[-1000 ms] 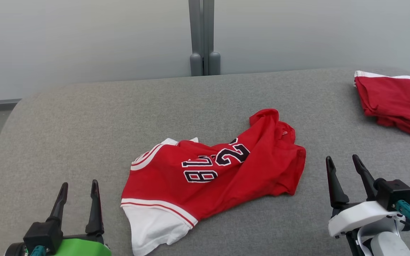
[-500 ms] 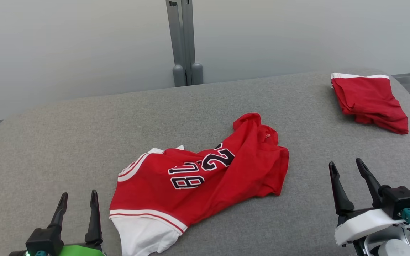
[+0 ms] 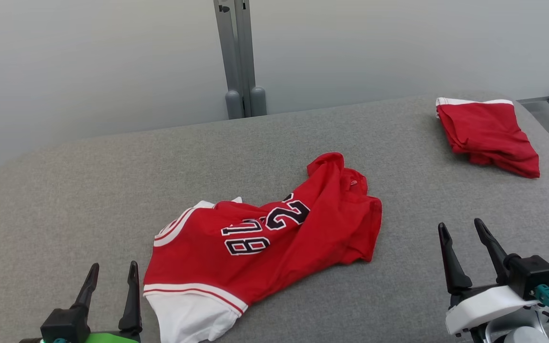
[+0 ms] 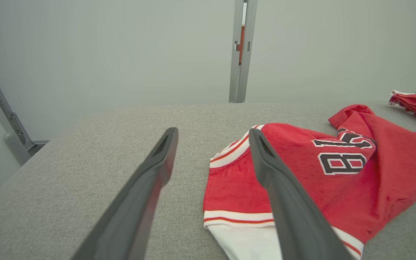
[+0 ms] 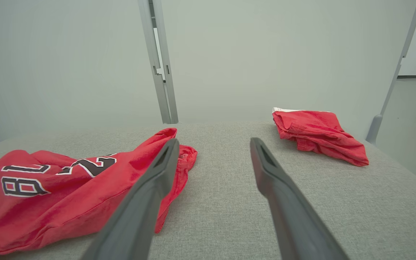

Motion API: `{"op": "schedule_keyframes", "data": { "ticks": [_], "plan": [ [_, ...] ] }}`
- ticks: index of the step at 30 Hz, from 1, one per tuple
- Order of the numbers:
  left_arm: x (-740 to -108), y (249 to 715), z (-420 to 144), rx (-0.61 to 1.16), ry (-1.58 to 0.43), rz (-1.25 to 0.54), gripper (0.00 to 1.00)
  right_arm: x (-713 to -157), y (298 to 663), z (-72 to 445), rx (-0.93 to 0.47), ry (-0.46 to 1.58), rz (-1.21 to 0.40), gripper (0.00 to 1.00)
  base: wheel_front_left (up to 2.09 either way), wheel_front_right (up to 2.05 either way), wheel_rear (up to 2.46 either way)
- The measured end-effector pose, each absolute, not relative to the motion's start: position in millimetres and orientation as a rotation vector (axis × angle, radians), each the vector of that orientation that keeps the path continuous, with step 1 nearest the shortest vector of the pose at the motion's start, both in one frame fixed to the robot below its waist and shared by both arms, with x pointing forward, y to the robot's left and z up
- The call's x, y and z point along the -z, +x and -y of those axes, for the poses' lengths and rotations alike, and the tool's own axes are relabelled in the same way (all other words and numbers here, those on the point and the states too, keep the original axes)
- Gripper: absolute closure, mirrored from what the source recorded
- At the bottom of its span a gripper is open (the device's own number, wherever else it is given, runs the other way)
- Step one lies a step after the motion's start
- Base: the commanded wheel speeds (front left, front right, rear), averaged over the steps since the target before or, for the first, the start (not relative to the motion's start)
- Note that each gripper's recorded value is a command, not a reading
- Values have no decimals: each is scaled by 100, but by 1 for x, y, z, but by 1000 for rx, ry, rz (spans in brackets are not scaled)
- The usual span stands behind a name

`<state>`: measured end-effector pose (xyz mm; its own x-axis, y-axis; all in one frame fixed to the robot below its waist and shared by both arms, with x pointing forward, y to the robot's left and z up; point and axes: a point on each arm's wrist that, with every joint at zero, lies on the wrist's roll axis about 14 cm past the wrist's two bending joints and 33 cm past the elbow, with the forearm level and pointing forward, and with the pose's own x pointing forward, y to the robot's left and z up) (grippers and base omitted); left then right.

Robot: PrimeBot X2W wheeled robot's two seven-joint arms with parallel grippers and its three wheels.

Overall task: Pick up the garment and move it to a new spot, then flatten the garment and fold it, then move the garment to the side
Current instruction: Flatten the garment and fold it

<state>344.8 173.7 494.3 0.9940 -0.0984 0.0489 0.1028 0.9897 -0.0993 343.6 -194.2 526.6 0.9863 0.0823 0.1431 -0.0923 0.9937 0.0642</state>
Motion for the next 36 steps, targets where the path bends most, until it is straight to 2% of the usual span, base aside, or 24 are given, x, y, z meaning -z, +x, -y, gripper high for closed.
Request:
{"op": "schedule_keyframes", "data": {
  "ticks": [36],
  "plan": [
    [-498, 342, -176, 96, -102, 55, 0, -525, 345, 187, -106, 77, 135, 0, 0, 0, 0]
  ]
}}
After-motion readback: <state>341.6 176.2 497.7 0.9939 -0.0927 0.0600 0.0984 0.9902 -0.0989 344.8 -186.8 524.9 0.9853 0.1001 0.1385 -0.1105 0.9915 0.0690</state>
